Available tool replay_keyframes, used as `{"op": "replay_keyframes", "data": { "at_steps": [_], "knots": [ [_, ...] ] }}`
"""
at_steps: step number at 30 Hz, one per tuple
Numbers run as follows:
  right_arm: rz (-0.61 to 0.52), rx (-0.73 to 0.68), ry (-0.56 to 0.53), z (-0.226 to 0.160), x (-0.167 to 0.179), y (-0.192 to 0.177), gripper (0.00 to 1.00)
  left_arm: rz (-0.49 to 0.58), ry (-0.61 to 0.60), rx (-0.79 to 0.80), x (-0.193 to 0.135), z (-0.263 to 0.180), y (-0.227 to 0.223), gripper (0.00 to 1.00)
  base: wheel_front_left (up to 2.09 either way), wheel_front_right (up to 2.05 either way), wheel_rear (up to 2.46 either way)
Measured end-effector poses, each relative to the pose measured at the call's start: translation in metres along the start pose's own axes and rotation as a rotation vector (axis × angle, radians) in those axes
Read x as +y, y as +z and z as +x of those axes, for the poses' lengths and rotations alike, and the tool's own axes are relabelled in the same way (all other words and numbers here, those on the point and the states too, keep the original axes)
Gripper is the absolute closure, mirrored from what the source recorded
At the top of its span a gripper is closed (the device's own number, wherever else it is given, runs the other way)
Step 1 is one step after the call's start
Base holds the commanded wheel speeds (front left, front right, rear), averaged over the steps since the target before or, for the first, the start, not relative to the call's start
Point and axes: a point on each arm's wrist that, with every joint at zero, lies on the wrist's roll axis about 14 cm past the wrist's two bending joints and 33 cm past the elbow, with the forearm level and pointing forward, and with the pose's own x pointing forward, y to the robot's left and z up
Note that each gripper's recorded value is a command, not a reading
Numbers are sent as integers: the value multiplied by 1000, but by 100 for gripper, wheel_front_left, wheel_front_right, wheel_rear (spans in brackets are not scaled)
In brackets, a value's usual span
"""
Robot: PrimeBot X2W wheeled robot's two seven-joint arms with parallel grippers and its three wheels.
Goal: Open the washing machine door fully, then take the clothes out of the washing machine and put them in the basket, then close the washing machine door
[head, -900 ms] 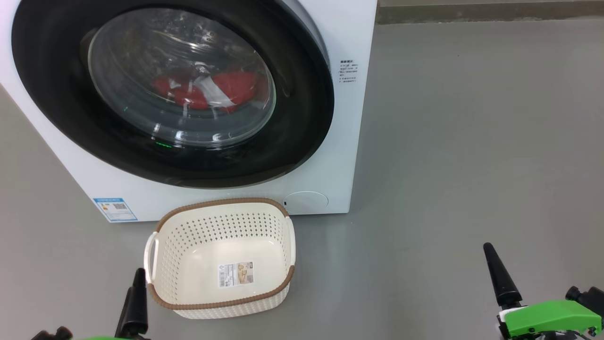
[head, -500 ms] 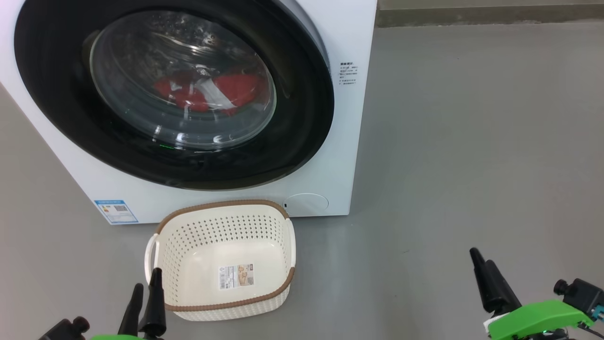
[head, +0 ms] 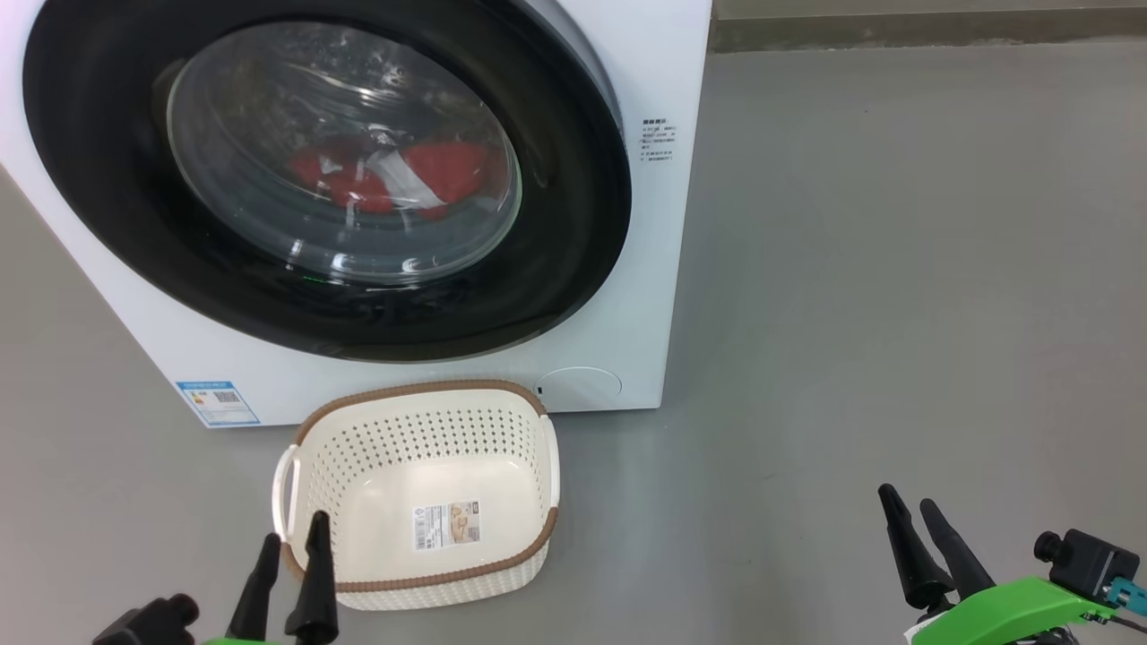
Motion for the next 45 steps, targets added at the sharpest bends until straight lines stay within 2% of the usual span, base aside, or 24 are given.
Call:
{"op": "replay_keyframes", "data": {
  "at_steps": [19, 45],
  "knots": [
    [-260, -10, 58, 1, 8, 2, 0, 264, -46, -32, -14, 0, 2, 0, 0, 0, 0],
    [-556, -33, 114, -1, 12, 5, 0, 596, -130, -100, -35, 1, 5, 0, 0, 0, 0]
  ]
}}
